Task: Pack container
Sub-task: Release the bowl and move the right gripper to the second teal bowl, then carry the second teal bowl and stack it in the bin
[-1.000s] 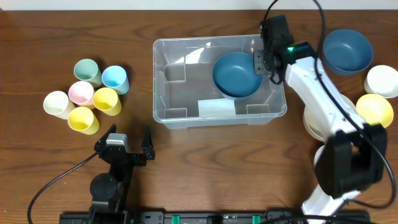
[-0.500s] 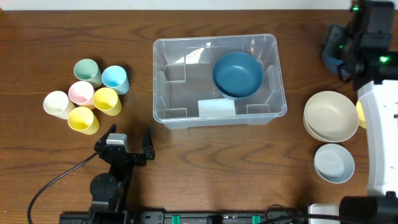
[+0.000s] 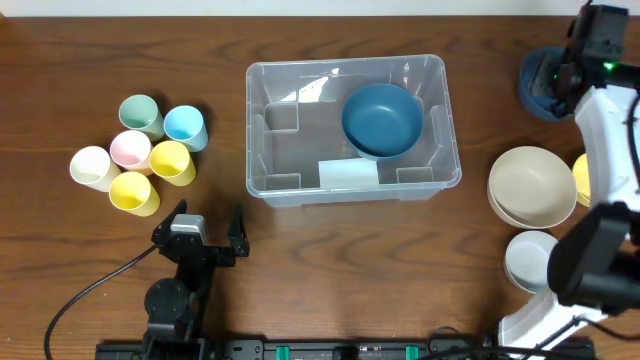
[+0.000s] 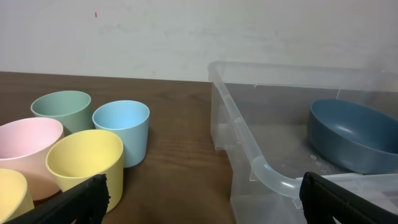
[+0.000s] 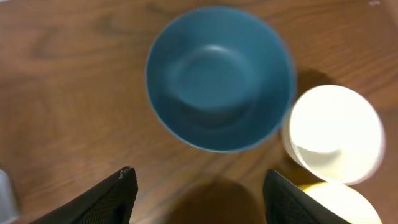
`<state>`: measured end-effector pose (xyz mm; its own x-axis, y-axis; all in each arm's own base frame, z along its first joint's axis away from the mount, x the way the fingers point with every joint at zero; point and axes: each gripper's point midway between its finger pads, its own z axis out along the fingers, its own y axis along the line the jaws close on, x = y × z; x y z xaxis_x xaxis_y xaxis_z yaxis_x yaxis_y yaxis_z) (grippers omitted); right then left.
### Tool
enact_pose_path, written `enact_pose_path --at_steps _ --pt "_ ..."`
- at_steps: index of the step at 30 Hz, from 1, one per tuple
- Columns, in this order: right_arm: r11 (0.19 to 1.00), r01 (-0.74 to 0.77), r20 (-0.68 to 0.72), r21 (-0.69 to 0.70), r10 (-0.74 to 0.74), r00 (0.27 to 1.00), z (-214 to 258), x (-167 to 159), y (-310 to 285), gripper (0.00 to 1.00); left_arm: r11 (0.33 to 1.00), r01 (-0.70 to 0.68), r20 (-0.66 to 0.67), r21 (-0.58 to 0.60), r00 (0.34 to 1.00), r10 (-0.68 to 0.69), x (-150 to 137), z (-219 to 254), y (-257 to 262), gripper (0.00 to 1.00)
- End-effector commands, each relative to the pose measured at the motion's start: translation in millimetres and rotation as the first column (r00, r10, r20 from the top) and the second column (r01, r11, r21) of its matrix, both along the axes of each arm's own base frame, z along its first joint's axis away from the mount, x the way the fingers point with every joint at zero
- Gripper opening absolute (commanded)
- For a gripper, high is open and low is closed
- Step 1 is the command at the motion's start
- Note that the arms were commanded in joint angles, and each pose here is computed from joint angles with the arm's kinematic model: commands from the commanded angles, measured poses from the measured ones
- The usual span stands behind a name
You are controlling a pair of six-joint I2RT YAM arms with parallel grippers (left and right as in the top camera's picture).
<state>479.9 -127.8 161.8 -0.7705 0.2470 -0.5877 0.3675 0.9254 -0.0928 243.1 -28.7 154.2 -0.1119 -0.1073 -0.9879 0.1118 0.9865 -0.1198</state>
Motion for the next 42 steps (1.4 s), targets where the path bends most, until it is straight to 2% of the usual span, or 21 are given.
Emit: enact_pose_path --at_steps 1,15,21,24,30,34,42 --pt "0.997 -0.073 -0.058 -0.014 0.072 0.996 -25.6 4.2 -5.3 0.67 1.0 0.013 -0.049 0.009 0.999 -0.013 -0.9 -16.0 -1.8 0.98" --pt "0.995 -0.102 -0.163 0.006 0.102 0.981 -107.7 18.1 -11.7 0.68 1.0 0.013 -0.049 0.009 0.999 -0.012 -0.9 -16.0 -1.7 0.98" --pt "0.995 -0.097 -0.169 0.008 0.097 0.981 -122.5 21.5 -15.1 0.61 1.0 0.013 -0.049 0.009 0.999 -0.012 -0.9 -16.0 -1.7 0.98" --pt "0.996 -0.092 -0.165 0.006 0.092 0.982 -124.1 22.4 -17.9 0.51 1.0 0.013 -0.049 0.009 0.999 -0.012 -0.9 -16.0 -1.7 0.98" --pt "0.996 -0.088 -0.163 0.006 0.088 0.983 -124.0 22.5 -19.8 0.2 1.0 0.013 -0.049 0.009 0.999 -0.013 -0.9 -16.0 -1.8 0.98" --pt "0.996 -0.084 -0.163 0.01 0.084 0.983 -124.2 22.1 -18.5 0.03 1.0 0.013 -0.049 0.009 0.999 -0.013 -0.9 -16.0 -1.8 0.98" --pt "0.995 -0.102 -0.143 0.002 0.102 0.985 -115.4 28.2 -9.9 0.01 1.0 0.013 -0.049 0.009 0.999 -0.012 -0.9 -16.0 -1.7 0.98"
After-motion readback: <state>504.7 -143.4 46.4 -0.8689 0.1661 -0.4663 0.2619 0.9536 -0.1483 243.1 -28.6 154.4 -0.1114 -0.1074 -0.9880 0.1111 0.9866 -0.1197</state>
